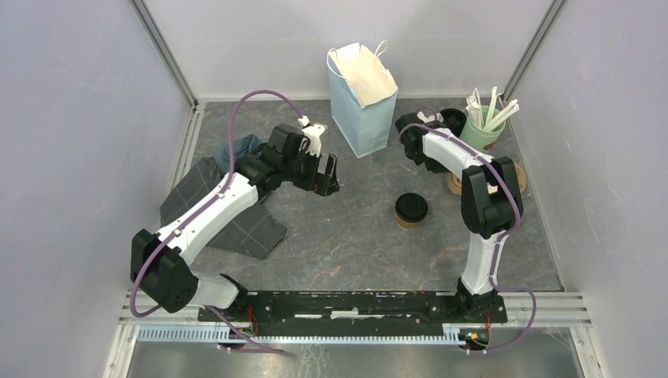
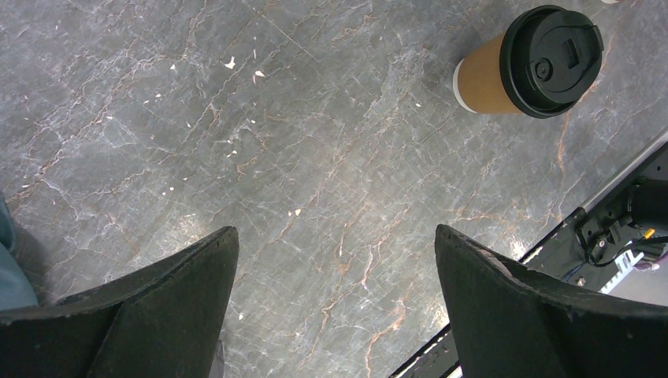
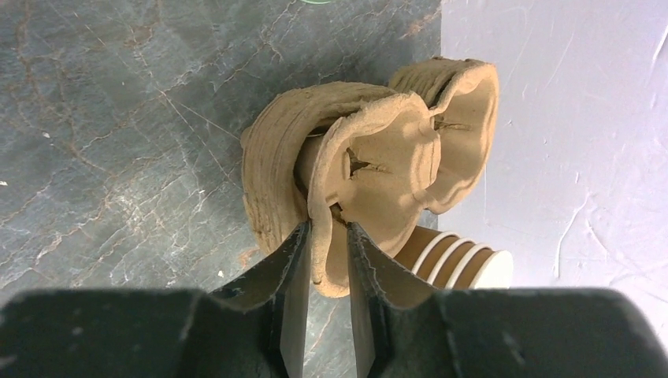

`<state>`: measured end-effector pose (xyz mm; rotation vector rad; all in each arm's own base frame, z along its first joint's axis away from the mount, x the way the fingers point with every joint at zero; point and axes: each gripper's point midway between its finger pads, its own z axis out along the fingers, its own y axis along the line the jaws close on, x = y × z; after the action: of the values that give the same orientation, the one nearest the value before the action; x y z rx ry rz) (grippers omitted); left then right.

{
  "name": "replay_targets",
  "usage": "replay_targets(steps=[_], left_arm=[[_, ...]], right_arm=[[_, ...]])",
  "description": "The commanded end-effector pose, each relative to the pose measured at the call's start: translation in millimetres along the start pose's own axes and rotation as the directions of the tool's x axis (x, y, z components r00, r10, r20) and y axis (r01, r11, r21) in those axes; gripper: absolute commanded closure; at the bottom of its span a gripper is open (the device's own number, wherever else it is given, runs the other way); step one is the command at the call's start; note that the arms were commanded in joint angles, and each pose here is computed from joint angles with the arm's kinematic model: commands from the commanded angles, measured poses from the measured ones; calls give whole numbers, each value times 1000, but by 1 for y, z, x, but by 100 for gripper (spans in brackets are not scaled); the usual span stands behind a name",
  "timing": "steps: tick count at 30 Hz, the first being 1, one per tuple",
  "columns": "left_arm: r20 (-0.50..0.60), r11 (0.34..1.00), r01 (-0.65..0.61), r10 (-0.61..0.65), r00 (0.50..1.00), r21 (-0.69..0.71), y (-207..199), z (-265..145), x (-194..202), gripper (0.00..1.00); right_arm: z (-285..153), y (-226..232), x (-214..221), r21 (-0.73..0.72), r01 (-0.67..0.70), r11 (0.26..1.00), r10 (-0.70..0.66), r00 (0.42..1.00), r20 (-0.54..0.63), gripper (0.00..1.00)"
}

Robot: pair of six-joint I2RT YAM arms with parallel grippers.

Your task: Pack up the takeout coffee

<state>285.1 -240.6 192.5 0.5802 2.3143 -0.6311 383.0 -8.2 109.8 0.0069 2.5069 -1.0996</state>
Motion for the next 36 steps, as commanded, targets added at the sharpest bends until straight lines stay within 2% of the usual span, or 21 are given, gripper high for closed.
replay_targets(steps=[1,15,18,20,22,28,36], left_arm=[[41,998,-61,60,997,27,-3,-5,-10,0],[50,998,-62,62,997,18,-1,-8,-10,0],[51,998,-62,61,997,20,-2,-8,-10,0],[50,998,-63,62,997,22,-2,-8,-9,0],[49,998,-62,60,997,22,-2,-8,-8,0],[51,998,-61,59,997,19,-1,-9,-7,0],[53,998,-65,63,997,23,-1,-8,-8,0]], right_arm=[[5,-1,0,72,-41,997,41,999,-1,72],[15,-3,12,141,-51,989,49,999,16,73],[17,-1,13,146,-38,989,37,999,13,83],[17,-1,12,148,-27,989,26,1000,8,94],[15,-4,11,152,-7,988,6,1000,8,100],[-10,-22,-4,169,30,985,-39,998,54,100],[-46,-67,-24,204,52,978,-77,991,113,100]])
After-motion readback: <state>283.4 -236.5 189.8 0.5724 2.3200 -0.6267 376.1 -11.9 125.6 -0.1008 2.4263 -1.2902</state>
